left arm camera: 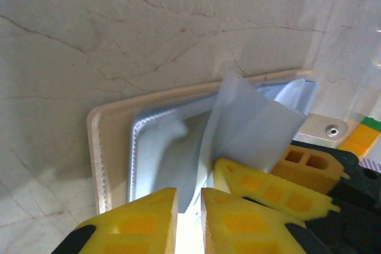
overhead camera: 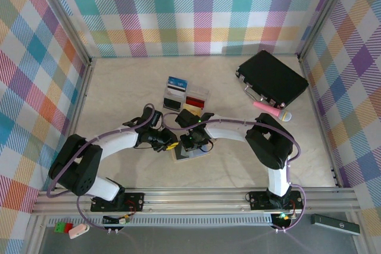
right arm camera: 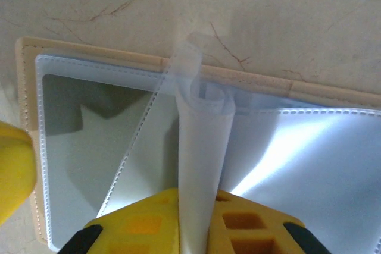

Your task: Take the credit cards out of the card holder

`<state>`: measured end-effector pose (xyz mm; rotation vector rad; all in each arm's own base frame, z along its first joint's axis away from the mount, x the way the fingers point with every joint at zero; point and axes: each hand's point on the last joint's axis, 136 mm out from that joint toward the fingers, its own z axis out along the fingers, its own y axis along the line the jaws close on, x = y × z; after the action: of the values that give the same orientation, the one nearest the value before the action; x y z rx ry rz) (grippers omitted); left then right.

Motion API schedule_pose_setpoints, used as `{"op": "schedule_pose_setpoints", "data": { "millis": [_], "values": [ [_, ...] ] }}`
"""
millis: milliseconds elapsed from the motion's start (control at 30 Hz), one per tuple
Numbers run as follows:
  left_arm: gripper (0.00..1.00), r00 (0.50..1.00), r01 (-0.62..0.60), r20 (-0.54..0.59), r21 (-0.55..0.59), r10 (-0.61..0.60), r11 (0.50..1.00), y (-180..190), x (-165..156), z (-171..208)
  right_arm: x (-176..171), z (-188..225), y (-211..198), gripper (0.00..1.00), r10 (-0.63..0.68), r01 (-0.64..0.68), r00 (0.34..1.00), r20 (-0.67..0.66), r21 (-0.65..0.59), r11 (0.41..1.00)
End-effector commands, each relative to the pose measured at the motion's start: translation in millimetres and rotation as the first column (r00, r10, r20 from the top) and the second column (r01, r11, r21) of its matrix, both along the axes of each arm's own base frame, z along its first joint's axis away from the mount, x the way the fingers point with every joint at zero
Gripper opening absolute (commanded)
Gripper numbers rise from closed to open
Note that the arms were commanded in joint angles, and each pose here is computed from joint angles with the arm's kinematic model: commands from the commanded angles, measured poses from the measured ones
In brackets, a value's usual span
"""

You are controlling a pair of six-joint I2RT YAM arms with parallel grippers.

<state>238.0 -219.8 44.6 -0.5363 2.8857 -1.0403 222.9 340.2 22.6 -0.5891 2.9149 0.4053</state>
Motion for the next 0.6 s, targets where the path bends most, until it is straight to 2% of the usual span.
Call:
{"op": "schedule_pose_setpoints", "data": {
  "millis": [0,300,567],
  "values": [
    [0.16,1.0,-0.017,-0.021,0.024,0.017,1.0,1.8,-2.7,-12.9,1.1,1.8,-8.2,0.17,-0.037,0.037,0.999,0.005,-0.017,0.999],
    [0.13,0.997,-0.019,-0.066,0.078,0.025,0.997,10.8,-11.5,-31.1,7.5,10.4,-25.4,0.22,-0.103,0.107,0.993,0.059,-0.068,0.992],
    [0.13,0.997,0.01,-0.075,0.093,-0.003,0.996,11.1,-12.9,-33.4,19.0,27.2,-59.8,0.27,-0.249,0.264,0.955,0.159,-0.084,0.961]
  ]
}}
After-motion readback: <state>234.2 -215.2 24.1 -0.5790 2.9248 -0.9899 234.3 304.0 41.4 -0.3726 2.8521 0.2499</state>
